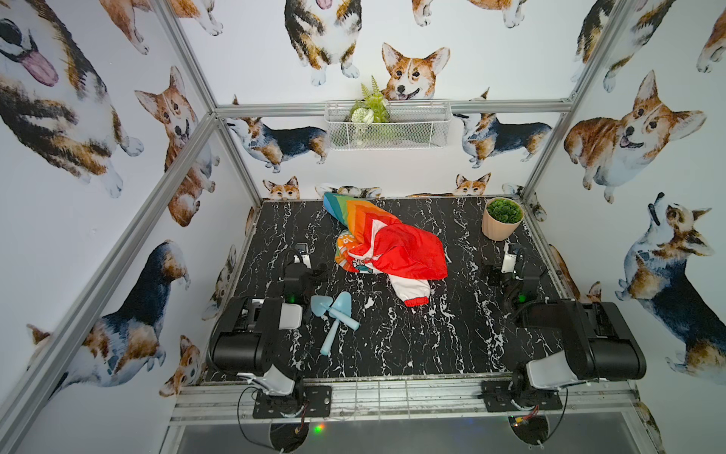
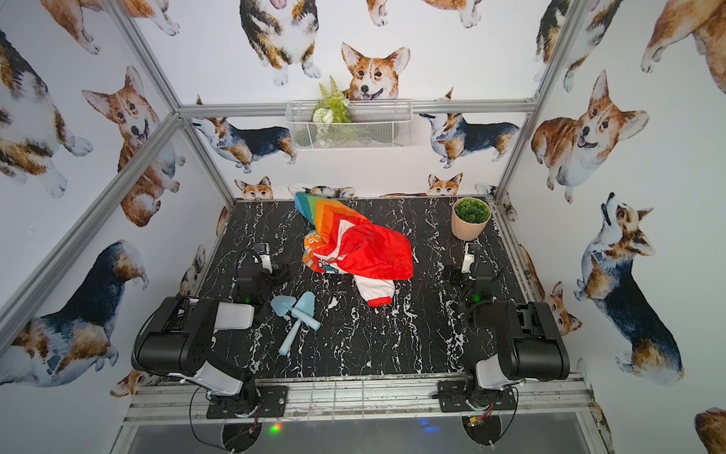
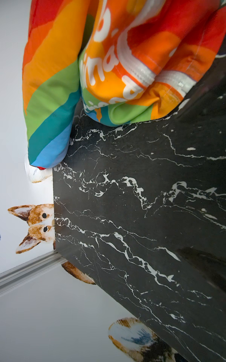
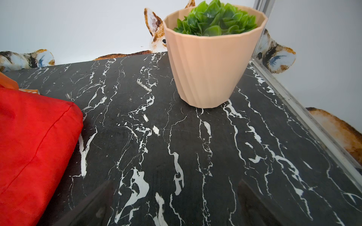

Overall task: Unzip the jacket
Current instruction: Flatten out the jacket at the center of the board.

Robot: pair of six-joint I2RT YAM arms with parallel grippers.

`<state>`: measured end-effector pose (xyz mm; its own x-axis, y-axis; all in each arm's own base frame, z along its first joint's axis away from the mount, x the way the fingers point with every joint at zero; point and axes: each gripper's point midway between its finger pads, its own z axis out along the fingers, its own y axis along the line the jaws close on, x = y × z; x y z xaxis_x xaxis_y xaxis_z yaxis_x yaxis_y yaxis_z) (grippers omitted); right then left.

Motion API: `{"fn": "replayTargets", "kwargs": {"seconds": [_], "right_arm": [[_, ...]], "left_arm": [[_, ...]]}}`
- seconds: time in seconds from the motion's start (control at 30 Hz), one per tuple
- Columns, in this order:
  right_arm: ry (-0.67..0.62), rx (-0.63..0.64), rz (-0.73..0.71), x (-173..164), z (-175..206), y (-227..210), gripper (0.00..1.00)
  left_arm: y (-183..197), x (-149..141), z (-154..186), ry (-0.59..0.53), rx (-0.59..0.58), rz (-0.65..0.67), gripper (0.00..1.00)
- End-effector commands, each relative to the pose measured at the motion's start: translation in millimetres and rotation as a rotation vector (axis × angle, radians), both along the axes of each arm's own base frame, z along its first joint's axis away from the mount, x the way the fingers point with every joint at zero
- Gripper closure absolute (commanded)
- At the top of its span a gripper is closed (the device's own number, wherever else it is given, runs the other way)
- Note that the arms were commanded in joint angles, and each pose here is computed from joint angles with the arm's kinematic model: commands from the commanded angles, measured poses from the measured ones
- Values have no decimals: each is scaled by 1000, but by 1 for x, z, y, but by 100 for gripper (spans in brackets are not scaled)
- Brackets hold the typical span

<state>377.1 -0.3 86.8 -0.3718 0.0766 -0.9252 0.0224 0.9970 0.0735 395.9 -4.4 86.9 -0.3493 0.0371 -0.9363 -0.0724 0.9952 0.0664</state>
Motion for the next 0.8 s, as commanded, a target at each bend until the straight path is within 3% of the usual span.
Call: {"fn": "replayTargets", "kwargs": {"seconds": [0.0,0.37,0.6,0.77], "right_arm": [[-10,-12,13,2,3,1,1],[-10,-12,13,2,3,2,1],[-9,-12,13,1,2,2,1],[-9,-12,13,1,2,1,1]], "left_arm": [[1,2,3,-10,5,6,0],[1,0,4,-21,2,3,0],[-14,-18,25,-129,23,-78,0],[-34,-19,49,-38,77,-108,0]]}}
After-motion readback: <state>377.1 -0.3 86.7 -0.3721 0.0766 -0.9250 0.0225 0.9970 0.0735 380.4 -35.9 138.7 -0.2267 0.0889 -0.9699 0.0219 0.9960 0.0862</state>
